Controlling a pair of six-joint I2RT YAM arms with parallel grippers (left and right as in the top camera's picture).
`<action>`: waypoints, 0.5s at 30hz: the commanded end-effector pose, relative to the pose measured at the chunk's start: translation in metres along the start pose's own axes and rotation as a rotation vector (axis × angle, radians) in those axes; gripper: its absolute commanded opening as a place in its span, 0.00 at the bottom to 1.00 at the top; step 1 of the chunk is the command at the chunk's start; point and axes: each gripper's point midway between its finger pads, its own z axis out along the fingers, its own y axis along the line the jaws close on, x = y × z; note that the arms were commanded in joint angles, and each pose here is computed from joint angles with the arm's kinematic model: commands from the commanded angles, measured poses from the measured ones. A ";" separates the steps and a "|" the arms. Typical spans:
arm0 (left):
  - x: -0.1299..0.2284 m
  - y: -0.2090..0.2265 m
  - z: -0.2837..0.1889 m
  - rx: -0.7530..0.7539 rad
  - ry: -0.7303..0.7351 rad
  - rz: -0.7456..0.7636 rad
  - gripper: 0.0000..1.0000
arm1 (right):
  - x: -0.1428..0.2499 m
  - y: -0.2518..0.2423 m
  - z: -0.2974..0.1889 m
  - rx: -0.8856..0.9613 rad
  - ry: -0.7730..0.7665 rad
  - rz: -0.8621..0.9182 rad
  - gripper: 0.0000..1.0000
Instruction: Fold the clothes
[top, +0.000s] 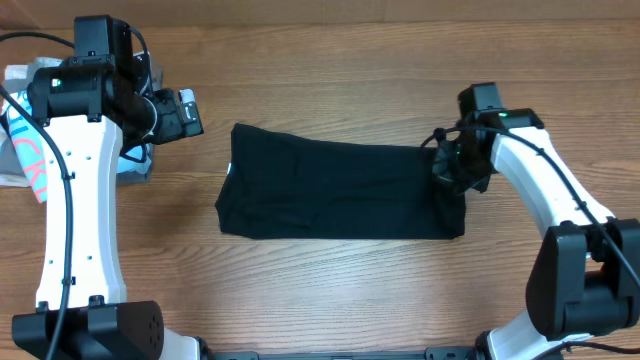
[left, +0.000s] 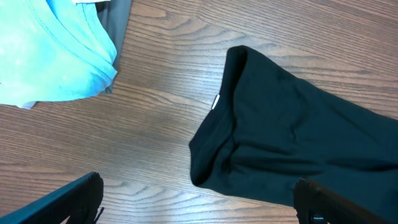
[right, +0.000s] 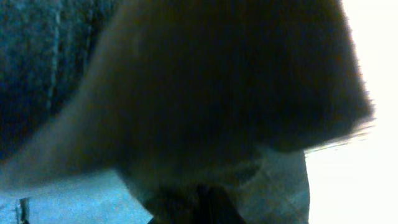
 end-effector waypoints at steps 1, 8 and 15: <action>-0.001 -0.005 -0.002 0.014 -0.003 0.034 1.00 | 0.002 -0.001 -0.005 0.017 -0.021 0.021 0.04; 0.000 -0.005 -0.002 0.014 -0.002 0.033 1.00 | 0.007 0.003 -0.005 -0.005 0.002 0.018 0.27; 0.000 -0.005 -0.002 0.014 -0.001 0.033 1.00 | 0.011 0.017 -0.006 -0.080 0.030 0.016 0.29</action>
